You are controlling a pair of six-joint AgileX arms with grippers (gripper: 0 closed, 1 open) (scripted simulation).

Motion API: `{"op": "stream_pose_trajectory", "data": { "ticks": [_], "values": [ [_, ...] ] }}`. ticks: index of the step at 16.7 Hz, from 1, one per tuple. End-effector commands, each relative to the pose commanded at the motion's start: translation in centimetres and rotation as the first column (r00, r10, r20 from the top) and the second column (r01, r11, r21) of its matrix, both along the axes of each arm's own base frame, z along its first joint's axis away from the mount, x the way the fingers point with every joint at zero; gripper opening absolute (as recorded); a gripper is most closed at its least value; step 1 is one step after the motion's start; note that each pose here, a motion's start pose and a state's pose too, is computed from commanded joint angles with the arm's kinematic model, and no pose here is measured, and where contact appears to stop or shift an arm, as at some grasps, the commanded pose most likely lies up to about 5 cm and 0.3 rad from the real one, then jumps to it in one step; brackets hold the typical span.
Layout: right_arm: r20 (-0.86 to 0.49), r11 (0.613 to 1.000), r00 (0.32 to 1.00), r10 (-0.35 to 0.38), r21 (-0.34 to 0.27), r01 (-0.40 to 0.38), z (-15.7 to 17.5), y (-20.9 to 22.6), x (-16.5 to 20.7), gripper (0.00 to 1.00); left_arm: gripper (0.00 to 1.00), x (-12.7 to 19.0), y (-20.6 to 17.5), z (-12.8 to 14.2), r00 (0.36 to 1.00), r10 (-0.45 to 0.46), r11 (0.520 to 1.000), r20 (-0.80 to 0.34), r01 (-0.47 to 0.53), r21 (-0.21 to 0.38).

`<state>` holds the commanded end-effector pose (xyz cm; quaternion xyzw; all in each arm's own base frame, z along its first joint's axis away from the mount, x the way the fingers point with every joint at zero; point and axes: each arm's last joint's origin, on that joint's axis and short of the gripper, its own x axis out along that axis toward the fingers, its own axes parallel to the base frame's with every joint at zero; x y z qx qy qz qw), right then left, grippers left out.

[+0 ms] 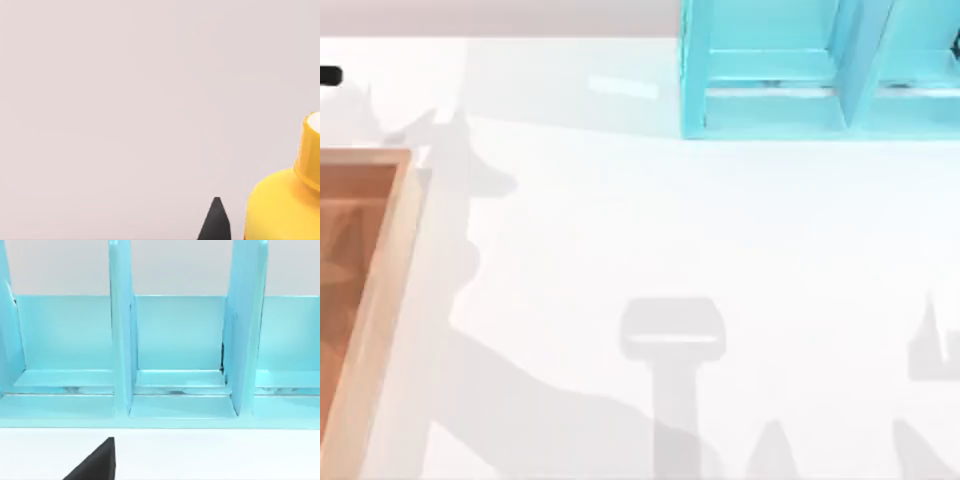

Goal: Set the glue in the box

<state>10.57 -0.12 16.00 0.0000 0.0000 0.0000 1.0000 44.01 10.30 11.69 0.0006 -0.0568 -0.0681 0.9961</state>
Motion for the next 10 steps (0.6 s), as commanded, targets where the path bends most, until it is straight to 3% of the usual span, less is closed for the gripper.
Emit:
{"op": "stream_pose_trajectory", "data": {
  "ticks": [5, 10],
  "values": [
    [0.000, 1.000, 1.000, 0.000, 0.000, 0.000, 0.0, 0.0, 0.0, 1.00, 0.00, -8.2, 8.0, -1.1, 0.977, -0.207, 0.978, -0.041, 0.208, 0.025],
    [0.000, 1.000, 1.000, 0.000, 0.000, 0.000, 0.0, 0.0, 0.0, 1.00, 0.00, -16.9, 11.8, -2.1, 0.901, -0.424, 0.904, -0.086, 0.427, 0.019]
  ]
}}
